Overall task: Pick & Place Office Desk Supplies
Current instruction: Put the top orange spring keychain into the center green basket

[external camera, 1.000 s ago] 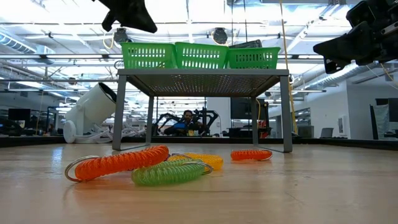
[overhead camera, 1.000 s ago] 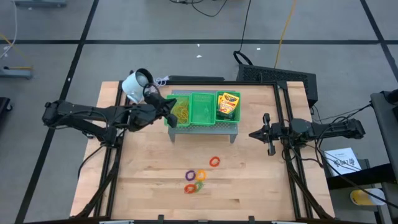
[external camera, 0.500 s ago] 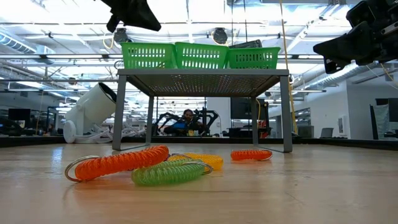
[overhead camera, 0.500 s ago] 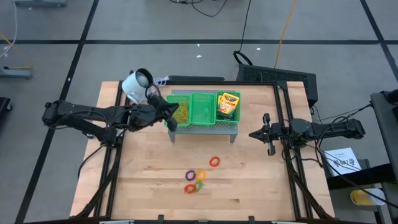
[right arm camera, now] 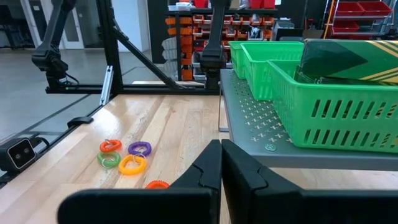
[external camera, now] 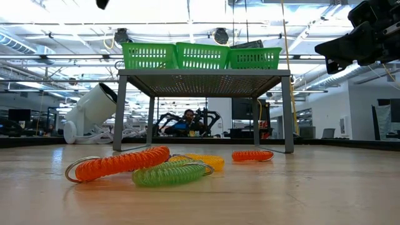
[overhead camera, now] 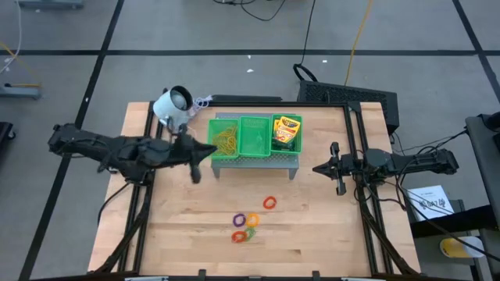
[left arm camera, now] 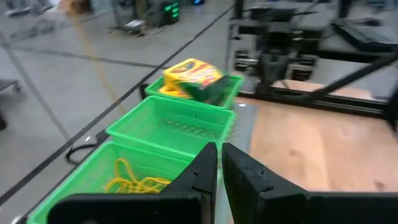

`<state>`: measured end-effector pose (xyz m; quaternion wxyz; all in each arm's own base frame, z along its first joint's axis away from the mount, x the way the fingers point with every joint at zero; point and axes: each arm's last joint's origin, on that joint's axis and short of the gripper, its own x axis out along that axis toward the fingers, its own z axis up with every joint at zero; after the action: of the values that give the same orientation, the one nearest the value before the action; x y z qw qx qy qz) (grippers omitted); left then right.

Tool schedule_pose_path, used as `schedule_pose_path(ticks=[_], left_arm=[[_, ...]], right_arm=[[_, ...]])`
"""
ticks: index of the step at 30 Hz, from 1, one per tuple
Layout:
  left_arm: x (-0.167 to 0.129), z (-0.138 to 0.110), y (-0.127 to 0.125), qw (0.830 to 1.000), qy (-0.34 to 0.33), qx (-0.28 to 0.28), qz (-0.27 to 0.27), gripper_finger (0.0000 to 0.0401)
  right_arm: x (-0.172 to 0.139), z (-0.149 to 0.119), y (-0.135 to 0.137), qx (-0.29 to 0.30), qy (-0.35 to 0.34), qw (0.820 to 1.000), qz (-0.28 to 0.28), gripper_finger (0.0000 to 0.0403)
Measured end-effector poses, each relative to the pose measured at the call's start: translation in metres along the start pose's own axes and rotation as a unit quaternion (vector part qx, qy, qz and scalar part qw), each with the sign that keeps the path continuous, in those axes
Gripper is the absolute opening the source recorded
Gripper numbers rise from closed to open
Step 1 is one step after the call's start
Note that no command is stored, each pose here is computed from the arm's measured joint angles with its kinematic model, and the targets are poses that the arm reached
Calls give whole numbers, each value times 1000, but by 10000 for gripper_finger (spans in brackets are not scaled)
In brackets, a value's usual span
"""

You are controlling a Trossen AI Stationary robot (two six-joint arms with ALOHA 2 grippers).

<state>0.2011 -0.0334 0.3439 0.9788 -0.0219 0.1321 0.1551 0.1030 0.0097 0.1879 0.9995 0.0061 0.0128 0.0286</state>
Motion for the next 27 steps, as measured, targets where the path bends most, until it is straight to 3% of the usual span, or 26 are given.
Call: schedule_pose_path(ticks=[6, 11, 17, 27], left_arm=[[-25, -28, -3, 998, -54, 1, -30, 35], [-45, -58, 9, 995, -94, -20, -32, 35], [-57, -82, 20, 989, -121, -37, -78, 35], [-66, -114, 34, 985, -138, -48, -94, 35]], right_arm=[[0, 0, 0, 0, 0, 1000, 0, 0], [0, 0, 0, 0, 0, 1000, 0, 0], [0, 0, 0, 0, -1, 1000, 0, 0], [-1, 15, 0, 53, -80, 995, 5, 0]])
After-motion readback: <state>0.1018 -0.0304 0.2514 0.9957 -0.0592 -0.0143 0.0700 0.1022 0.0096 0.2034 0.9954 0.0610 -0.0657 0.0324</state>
